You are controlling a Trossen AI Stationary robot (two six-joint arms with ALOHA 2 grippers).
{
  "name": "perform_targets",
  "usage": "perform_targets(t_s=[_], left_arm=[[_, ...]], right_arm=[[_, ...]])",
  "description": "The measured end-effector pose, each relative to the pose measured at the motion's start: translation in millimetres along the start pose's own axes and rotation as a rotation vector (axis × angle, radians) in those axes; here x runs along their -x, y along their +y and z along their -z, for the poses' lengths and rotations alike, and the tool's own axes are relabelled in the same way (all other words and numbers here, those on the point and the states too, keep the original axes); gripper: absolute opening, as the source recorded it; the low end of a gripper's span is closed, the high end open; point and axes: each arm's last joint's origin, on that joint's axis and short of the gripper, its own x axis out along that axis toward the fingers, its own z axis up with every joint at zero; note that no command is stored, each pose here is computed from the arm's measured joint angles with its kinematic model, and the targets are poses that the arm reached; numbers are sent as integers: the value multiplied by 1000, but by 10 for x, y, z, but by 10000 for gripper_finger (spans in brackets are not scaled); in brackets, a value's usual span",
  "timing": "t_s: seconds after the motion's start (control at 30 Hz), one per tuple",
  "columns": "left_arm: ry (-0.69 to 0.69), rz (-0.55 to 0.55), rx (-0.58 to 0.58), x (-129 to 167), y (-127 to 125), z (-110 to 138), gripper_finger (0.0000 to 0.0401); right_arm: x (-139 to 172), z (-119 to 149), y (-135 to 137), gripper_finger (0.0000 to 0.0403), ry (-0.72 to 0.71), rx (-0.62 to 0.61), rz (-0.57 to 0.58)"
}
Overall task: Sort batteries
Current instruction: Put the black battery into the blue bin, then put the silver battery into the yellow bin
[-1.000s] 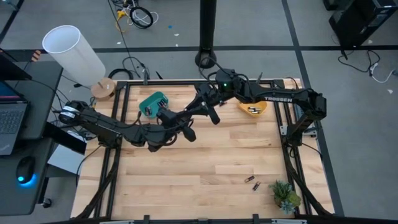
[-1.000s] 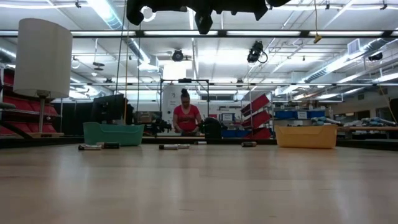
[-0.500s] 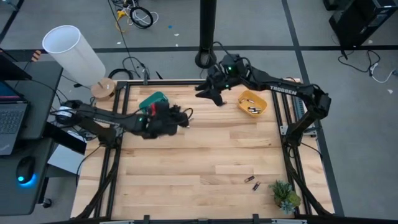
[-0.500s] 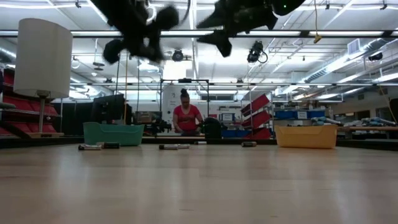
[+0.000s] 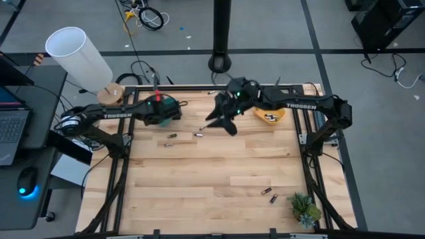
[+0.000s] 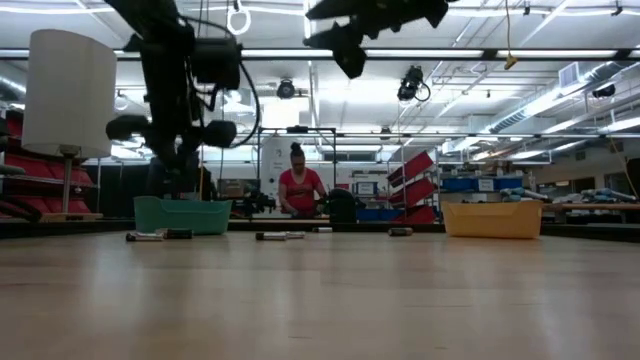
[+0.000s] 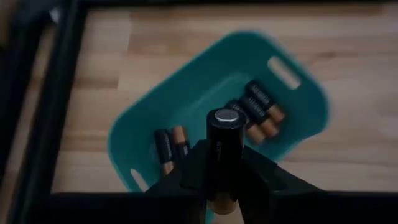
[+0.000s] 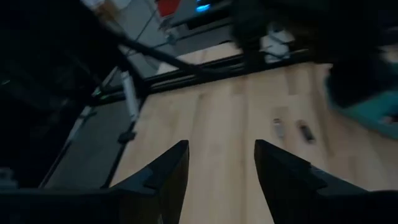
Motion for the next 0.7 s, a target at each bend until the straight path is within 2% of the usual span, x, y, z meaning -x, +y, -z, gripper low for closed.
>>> perform_targets(t_s=[0.2,0.33,0.4,0.5,0.6,0.7], left_arm=[[59,-18,76,-171,90,-75,135],[86,11,11,-141,65,-114,160],[96,66,-74,-70,-1,-137,164],[68,177,-271,139,-165,-70,165],[13,321,-469,401,-345,81,166],[13,401,-640,574,-396,321,167]], right_arm=[[-134,59,250,191,33,45,-58],[-157,101,292,191,67,35,-55],[-149,148,279,191,114,9,-54],[-134,249,258,189,206,-15,-23],[-177,407,205,182,256,-1,56],[-255,603,118,172,259,-35,75]])
